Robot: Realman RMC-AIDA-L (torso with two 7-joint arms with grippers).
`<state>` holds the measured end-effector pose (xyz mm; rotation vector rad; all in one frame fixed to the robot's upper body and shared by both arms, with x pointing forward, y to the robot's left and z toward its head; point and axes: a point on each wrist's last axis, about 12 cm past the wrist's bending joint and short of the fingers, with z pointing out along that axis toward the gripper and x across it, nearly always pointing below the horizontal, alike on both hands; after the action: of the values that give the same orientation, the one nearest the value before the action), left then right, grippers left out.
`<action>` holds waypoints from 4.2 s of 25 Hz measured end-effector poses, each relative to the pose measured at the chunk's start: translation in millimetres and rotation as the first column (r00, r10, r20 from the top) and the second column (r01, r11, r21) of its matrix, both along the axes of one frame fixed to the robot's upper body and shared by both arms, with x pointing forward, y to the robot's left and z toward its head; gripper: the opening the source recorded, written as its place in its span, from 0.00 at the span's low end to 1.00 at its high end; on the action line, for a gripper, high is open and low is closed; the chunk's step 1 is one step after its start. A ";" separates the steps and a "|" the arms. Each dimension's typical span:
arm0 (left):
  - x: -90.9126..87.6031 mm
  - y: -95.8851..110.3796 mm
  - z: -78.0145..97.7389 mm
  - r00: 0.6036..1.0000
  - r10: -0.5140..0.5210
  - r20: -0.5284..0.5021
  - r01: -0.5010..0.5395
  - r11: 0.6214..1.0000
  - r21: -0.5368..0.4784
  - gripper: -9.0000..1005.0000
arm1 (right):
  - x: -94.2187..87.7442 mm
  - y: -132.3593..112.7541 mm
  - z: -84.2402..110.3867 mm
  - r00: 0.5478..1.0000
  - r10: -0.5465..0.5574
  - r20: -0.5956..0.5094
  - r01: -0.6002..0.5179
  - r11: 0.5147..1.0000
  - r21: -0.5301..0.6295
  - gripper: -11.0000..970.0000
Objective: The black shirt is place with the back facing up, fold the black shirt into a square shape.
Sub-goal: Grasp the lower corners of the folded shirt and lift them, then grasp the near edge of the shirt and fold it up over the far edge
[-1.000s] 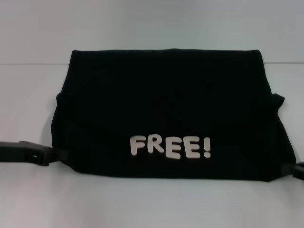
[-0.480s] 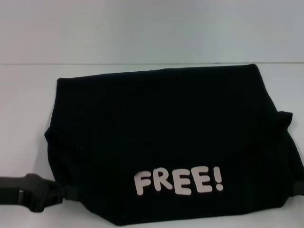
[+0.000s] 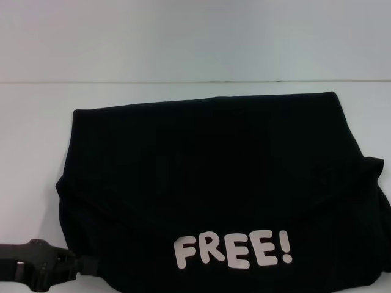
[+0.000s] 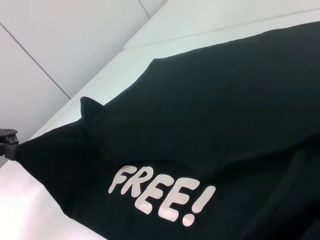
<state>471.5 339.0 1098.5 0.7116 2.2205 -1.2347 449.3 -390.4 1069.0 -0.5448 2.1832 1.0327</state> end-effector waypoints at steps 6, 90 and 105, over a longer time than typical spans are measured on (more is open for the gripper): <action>3.7 -1.1 2.7 1.000 -0.005 0.002 0.005 1.000 -0.002 0.02 | -3.7 -1.4 0.9 1.000 0.000 -0.006 0.000 1.000 0.013 0.02; 218.2 -41.9 37.3 0.704 0.441 0.557 -0.680 0.647 0.346 0.03 | 249.8 119.5 60.8 0.854 -0.343 0.392 0.474 0.823 -0.313 0.02; 218.7 -51.9 21.4 0.659 0.459 0.596 -0.730 0.582 0.360 0.08 | 245.4 115.7 53.3 0.849 -0.369 0.379 0.493 0.810 -0.317 0.17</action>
<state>690.3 287.2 1119.9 0.2935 2.1279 -0.0010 694.7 -274.7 1122.3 -0.3195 2.1029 0.2251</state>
